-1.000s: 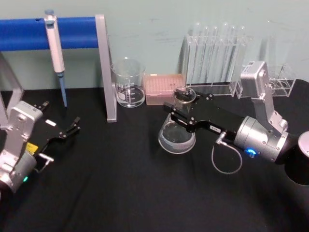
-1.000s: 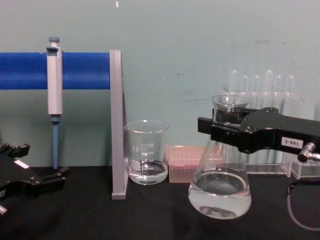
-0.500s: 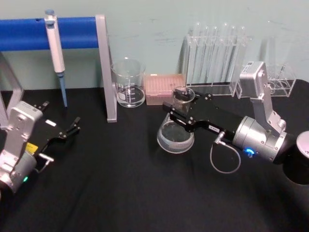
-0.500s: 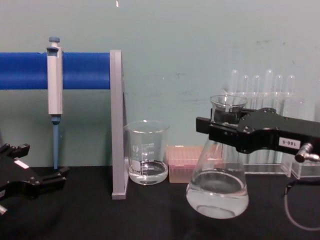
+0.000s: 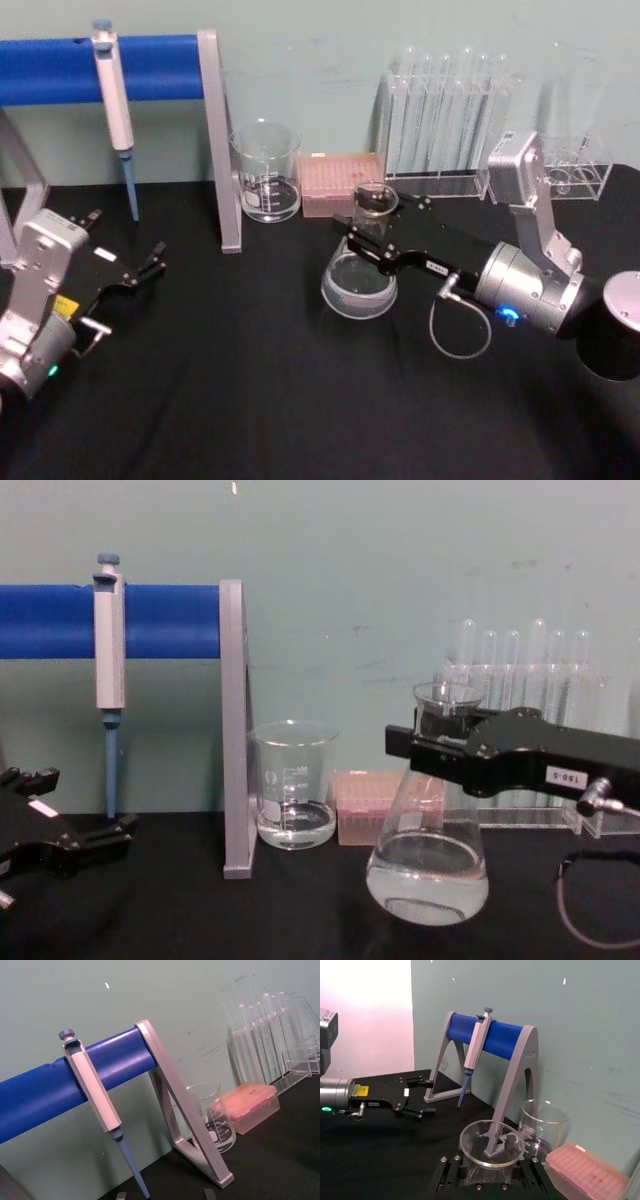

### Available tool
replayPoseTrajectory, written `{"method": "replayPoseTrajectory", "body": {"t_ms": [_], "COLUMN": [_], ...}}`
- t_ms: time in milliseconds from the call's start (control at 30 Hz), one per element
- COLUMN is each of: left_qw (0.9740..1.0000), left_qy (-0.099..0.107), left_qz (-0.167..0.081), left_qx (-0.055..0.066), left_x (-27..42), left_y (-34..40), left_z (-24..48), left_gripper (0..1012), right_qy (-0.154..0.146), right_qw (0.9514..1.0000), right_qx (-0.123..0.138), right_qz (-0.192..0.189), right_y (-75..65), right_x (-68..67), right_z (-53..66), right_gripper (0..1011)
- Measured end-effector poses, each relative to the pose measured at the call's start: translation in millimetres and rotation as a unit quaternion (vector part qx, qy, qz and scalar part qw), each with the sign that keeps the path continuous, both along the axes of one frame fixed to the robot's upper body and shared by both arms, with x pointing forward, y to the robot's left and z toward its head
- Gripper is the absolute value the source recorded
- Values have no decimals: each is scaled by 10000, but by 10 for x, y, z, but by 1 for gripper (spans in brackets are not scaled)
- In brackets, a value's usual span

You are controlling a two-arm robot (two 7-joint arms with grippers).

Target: Grasp the erlenmeyer flask with one hand, shake it three times, then place it back.

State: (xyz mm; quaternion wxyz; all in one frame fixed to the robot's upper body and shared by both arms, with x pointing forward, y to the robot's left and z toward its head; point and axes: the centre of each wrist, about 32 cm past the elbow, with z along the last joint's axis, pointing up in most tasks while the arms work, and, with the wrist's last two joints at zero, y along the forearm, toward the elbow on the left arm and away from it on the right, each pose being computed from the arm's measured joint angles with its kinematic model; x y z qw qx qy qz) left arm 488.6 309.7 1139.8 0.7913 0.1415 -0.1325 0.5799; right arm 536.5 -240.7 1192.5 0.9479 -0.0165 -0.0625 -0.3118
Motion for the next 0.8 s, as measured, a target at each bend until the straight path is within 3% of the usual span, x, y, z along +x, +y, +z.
{"method": "replayPoseTrajectory", "body": {"t_ms": [800], "left_qw": [10000], "left_qy": [0], "left_qz": [0], "left_qx": [0], "left_x": [0], "left_y": [0], "left_z": [0], "left_gripper": [1001], "right_qy": [218], "right_qw": [9996], "right_qx": [-41], "right_qz": [196], "right_y": [62], "right_x": [169], "right_z": [-219], "right_gripper": [453]}}
